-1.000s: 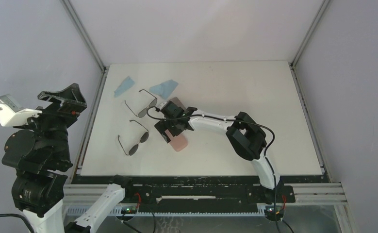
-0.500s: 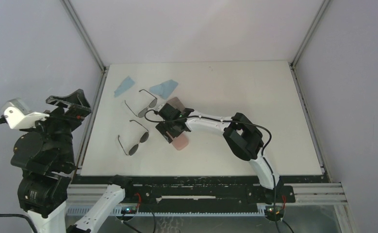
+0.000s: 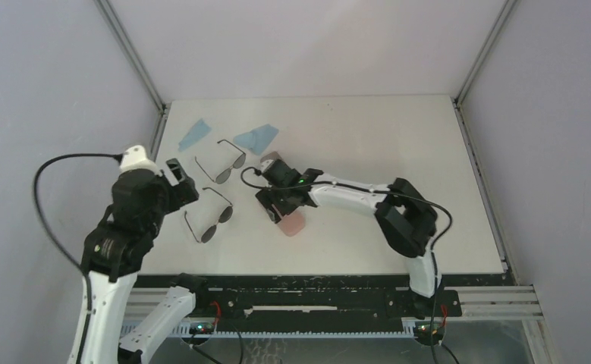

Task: Organize the sunglasses
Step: Pick up the sunglasses case from the center of the board.

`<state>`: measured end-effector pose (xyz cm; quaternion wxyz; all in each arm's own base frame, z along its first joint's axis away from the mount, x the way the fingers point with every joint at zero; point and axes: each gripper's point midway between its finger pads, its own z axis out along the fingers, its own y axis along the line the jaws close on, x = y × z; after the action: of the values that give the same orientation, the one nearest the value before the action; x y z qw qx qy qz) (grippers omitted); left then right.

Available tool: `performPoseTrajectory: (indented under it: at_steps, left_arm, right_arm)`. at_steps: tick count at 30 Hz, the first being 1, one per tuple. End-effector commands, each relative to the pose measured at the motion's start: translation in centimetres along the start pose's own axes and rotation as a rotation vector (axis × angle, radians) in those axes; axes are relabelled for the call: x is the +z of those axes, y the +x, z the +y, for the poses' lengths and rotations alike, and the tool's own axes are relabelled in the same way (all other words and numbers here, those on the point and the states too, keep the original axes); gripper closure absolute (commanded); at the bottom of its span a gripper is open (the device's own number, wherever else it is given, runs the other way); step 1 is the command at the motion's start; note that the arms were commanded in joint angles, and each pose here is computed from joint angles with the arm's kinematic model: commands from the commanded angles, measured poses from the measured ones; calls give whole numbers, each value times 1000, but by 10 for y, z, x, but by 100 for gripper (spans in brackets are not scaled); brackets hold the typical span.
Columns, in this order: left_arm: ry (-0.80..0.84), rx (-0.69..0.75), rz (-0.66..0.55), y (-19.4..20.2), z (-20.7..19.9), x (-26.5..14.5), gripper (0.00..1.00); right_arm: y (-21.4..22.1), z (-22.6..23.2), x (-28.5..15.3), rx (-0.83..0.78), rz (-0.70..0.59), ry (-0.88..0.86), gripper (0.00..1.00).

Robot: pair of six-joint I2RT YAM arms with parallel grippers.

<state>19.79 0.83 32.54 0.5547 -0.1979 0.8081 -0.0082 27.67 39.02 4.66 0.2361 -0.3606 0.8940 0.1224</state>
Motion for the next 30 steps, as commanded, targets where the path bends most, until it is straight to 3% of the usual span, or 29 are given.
performPoseTrajectory:
  at_steps: [1,6,8,12,17,22,30]
  left_arm:
    - [127,128,229,55,-22,16,11]
    - [191,24,88,40,-35,21,7]
    - [297,3,74,40,-52,17,1]
    - [566,14,98,44,-96,2,0]
    - [700,-48,0,36,-118,2,0]
    - [834,-82,-54,24,-145,0,0]
    - [972,-38,-62,29,-184,-9,0]
  right_arm:
    - [-53,-9,-82,172,-292,-108,100]
    - [-33,-51,-129,352,-445,-114,100]
    - [-18,-73,-145,430,-518,-110,100]
    - [-5,-111,-198,544,-766,-66,100]
    - [17,-142,-226,587,-866,-7,100]
    - [28,-140,-249,604,-882,-159,100]
    - [12,-92,-269,446,-997,-425,100]
